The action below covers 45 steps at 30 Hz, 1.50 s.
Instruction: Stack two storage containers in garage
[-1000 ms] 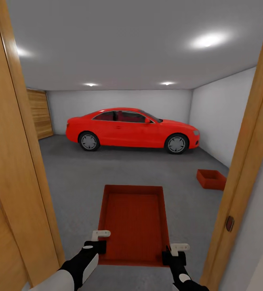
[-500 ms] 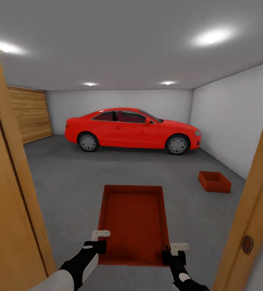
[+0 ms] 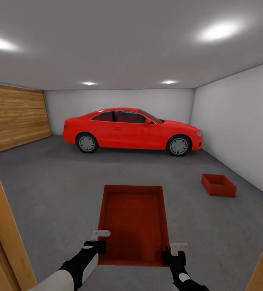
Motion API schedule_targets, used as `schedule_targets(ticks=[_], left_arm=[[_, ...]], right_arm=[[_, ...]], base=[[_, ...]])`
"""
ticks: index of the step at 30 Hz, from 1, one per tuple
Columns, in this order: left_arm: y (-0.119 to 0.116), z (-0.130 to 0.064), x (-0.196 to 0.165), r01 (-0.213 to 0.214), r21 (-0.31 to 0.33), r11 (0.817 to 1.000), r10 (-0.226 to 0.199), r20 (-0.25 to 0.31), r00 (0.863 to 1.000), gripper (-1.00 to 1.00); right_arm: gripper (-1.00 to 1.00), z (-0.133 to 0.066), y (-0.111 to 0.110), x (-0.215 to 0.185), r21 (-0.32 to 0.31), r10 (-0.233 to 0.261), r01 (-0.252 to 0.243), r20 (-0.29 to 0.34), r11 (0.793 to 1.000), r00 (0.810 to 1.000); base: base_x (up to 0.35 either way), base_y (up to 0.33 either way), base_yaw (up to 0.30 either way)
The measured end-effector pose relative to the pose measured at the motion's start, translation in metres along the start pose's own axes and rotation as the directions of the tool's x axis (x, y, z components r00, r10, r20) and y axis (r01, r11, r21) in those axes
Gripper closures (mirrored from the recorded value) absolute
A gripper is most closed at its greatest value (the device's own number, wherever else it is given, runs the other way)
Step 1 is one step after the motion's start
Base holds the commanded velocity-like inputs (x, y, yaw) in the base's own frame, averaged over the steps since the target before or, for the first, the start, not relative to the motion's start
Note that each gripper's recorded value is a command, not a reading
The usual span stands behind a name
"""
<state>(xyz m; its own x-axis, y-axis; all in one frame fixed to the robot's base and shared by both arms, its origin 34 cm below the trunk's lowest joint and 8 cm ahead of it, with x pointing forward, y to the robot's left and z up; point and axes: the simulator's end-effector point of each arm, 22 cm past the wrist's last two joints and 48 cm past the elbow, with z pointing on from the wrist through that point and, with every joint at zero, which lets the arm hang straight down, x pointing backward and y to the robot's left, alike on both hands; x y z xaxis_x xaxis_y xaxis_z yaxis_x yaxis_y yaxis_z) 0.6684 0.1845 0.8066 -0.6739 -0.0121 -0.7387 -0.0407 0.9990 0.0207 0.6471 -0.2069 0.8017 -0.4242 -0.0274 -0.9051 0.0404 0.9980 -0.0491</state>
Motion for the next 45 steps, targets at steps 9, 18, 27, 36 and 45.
schedule_targets(ticks=[9,18,27,36,45], left_arm=[[-0.0001,0.0,-0.0001,0.001,0.0,1.0,-0.001,0.0,1.0,1.0],[0.0001,0.0002,0.0007,0.002,0.002,1.0,-0.002,-0.002,1.0,1.0],[0.0003,0.0001,0.0007,0.002,0.0,1.0,-0.002,-0.002,1.0,1.0],[0.0003,0.0001,0.0008,0.002,0.0,1.0,-0.002,-0.002,1.0,1.0],[0.0002,0.0001,0.0008,0.002,0.0,1.0,-0.002,-0.003,1.0,1.0]], right_arm=[[1.0,0.0004,-0.0002,-0.0007,-0.001,-0.002,0.002,0.0,1.0,1.0],[1.0,0.0005,0.0,-0.0004,-0.002,-0.005,0.005,-0.001,1.0,1.0],[1.0,0.0003,0.0002,-0.0002,-0.001,-0.002,0.002,-0.002,1.0,1.0],[1.0,0.0003,0.0003,-0.0002,-0.002,-0.003,0.003,-0.002,1.0,1.0],[1.0,0.0004,0.0001,-0.0001,-0.002,-0.004,0.004,-0.002,1.0,1.0]], base=[[0.321,0.0,0.0],[0.321,0.0,0.0],[0.321,0.0,0.0],[0.321,0.0,0.0],[0.321,0.0,0.0]])
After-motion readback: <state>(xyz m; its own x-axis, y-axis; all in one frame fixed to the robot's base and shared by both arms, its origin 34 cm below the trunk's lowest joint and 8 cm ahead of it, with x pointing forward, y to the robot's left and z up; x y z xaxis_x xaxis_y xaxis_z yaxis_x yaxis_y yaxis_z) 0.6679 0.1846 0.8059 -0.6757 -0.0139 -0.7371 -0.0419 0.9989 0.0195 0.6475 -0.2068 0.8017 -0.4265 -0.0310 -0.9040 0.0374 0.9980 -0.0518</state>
